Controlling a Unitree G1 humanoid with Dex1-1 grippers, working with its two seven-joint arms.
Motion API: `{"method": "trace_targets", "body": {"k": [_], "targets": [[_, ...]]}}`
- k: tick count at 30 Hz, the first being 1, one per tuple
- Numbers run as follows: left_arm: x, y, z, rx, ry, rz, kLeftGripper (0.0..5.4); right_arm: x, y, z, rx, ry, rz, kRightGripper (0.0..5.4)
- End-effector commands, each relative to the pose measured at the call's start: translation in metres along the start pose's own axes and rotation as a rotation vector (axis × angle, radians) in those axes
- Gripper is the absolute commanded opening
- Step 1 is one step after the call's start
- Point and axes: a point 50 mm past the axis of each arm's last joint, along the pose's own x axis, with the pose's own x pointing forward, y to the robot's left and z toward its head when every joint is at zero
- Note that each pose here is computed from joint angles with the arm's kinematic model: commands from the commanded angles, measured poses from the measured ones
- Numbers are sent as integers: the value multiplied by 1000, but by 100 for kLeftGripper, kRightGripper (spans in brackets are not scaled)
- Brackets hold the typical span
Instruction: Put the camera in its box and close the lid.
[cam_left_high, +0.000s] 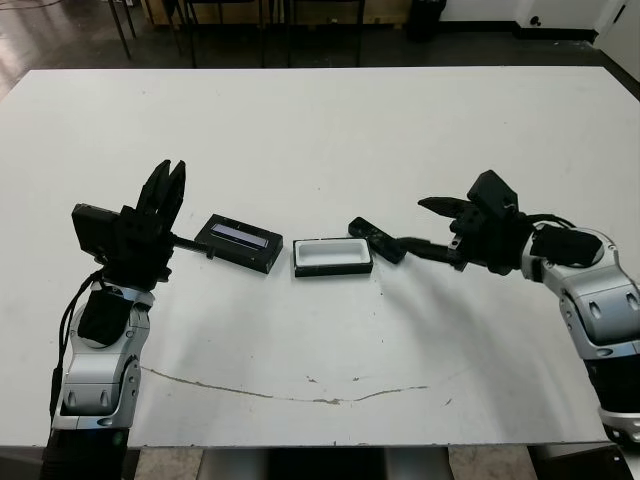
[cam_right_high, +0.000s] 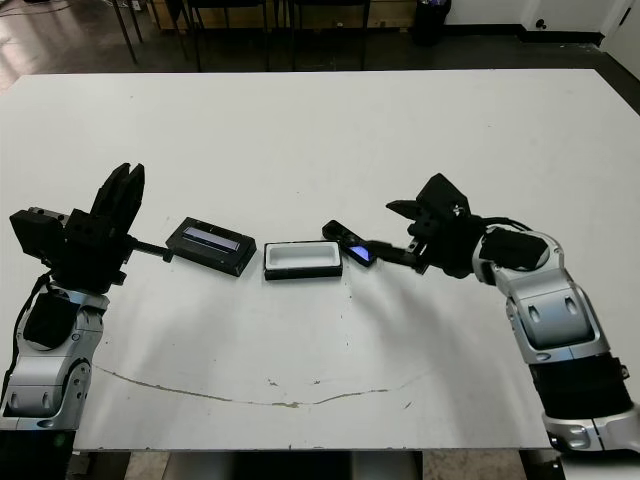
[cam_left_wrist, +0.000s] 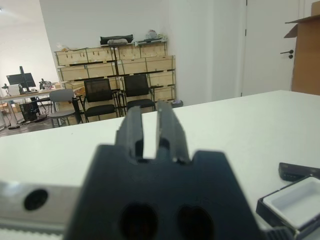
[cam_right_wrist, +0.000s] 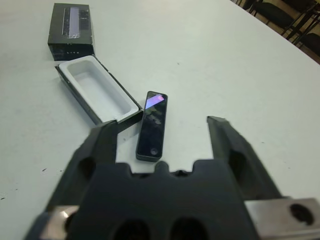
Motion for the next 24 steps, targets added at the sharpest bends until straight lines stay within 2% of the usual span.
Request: {"method": "trace_targets", "body": {"k": [1,6,24], "targets": [[-5,1,-6,7,43,-2,0,1,5,-7,5,18,8,432],[-6,1,-7,5,48,1,0,4,4,-12,18,28,1,539],[-7,2,-6,3,52,2,0,15,8,-27,-2,93,17,539]]}}
